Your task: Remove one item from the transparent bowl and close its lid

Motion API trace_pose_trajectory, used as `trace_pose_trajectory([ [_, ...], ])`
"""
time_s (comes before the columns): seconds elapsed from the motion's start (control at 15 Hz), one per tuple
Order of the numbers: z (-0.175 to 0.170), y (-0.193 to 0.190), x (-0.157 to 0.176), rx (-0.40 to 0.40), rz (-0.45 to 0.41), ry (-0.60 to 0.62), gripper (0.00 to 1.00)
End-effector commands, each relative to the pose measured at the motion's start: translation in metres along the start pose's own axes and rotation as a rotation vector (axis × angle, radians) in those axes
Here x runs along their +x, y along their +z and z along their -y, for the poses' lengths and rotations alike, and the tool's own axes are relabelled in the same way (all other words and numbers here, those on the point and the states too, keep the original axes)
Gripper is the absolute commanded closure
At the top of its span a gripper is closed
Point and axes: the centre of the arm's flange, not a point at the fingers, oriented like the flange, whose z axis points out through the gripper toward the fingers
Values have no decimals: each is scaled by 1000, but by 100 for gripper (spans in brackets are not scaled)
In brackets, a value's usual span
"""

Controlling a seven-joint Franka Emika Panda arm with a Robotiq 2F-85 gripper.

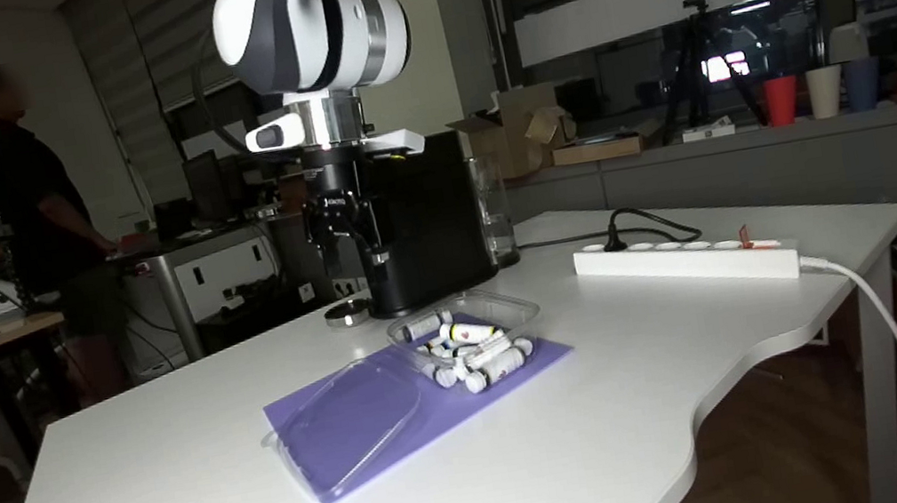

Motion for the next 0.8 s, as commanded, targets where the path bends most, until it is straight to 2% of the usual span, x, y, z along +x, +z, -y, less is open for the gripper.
trace_pose_trajectory([
  [0.0, 78, -13, 37, 76, -12, -66, 0],
  [0.07, 87, -16, 42, 95, -1, -12, 0],
  [0.13, 89, -21, 33, 155, 36, 71, 0],
  [0.2, 48, 3, 33, 102, -4, -13, 0],
  [0.33, 68, -4, 29, 141, 18, 33, 0],
  [0.6, 76, -11, 26, 147, 29, 49, 0],
  [0.73, 97, 6, 38, 121, 66, -18, 0],
])
